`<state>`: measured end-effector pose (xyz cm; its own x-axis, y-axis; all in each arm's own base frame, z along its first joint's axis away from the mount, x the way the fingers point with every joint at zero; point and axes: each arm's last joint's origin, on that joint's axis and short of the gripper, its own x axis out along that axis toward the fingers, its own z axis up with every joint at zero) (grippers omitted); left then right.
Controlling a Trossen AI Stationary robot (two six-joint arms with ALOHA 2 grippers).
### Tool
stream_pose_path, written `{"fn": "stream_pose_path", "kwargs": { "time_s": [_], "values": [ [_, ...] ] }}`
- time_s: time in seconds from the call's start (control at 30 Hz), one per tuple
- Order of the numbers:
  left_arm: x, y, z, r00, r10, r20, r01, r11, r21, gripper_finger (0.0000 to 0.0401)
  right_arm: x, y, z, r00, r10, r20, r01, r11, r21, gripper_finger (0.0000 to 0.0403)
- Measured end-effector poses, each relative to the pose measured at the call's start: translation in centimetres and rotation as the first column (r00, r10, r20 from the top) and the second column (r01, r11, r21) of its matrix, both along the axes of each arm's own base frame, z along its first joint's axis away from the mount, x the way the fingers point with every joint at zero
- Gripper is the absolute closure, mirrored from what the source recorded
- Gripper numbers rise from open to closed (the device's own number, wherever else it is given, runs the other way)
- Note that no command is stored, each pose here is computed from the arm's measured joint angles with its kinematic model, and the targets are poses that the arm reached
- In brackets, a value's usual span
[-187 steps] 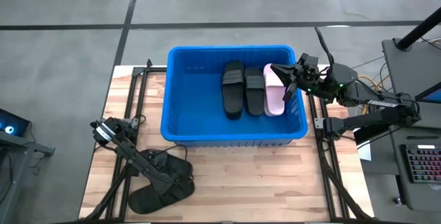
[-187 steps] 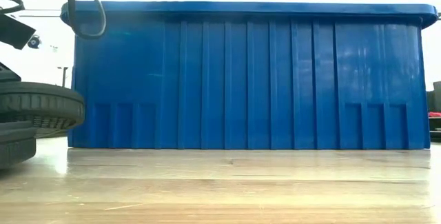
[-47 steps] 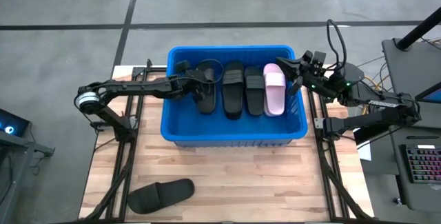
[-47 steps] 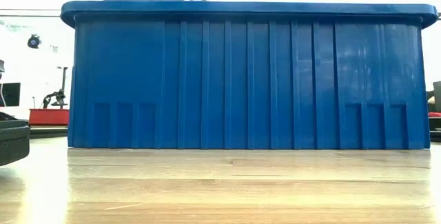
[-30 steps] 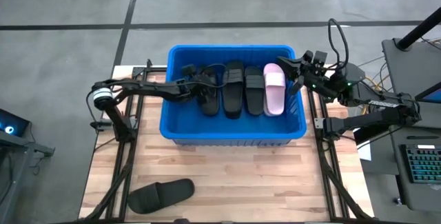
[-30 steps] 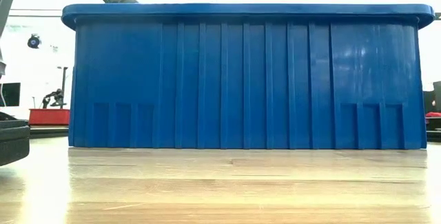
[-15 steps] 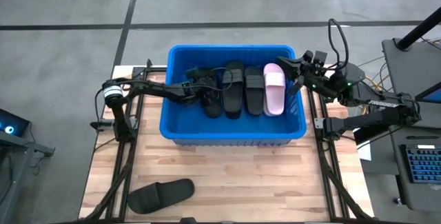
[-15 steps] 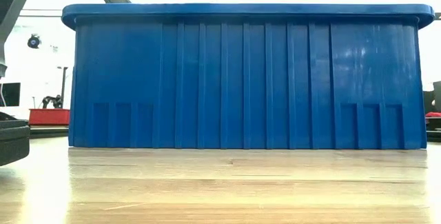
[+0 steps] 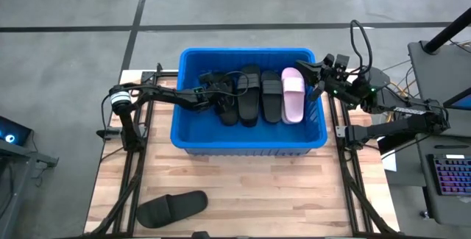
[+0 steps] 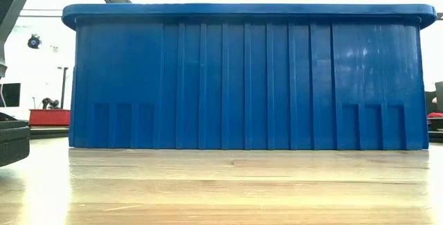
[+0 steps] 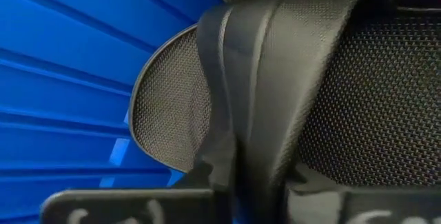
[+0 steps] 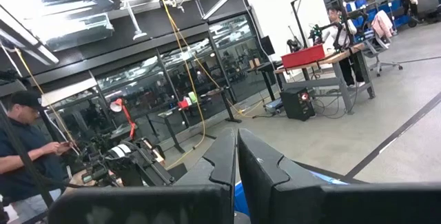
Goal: Pick and place slides into bin
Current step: Put the black slide into the blue bin, then stack the black slide on top of the black slide into the blue bin
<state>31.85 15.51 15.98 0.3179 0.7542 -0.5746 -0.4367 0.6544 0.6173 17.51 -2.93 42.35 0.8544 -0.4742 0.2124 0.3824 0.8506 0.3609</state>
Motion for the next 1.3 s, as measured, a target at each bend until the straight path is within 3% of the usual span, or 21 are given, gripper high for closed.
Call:
{"fn": "stream_pose_path", "kwargs": {
  "time_s": [0.17,0.47,0.63,0.83,1.2,1.3],
  "values": [
    [0.0,0.0,0.0,1.0,-0.009,-0.001,0.009,1.0,0.0,0.031,0.0,0.0,0.0,1.0,0.0,0.0,0.0,1.0,0.0,0.0394],
    [0.3,0.1,0.6,1.0,-0.011,-0.013,0.011,1.0,-0.009,0.0121,0.0,0.0,0.0,1.0,0.001,0.0,-0.001,1.0,0.0,0.0394],
    [0.6,0.2,1.4,0.998,-0.027,-0.054,0.024,0.999,-0.045,0.0055,0.0,0.0,0.0,1.0,0.001,0.0,-0.001,1.0,0.0,0.0394],
    [0.9,0.1,2.5,0.993,-0.07,-0.099,0.058,0.991,-0.119,0.0022,0.0,0.0,0.0,1.0,0.004,0.0,-0.004,1.0,-0.001,0.0394],
    [1.2,-0.3,5.4,0.974,-0.186,-0.127,0.14,0.941,-0.308,0.0019,0.0,0.0,0.0,1.0,0.004,0.0,-0.004,1.0,0.0,0.0394],
    [1.0,-0.5,6.7,0.974,-0.198,-0.114,0.153,0.936,-0.318,0.0019,0.0,0.0,0.0,1.0,0.005,0.0,-0.005,1.0,0.0,0.0394]
  ]
}}
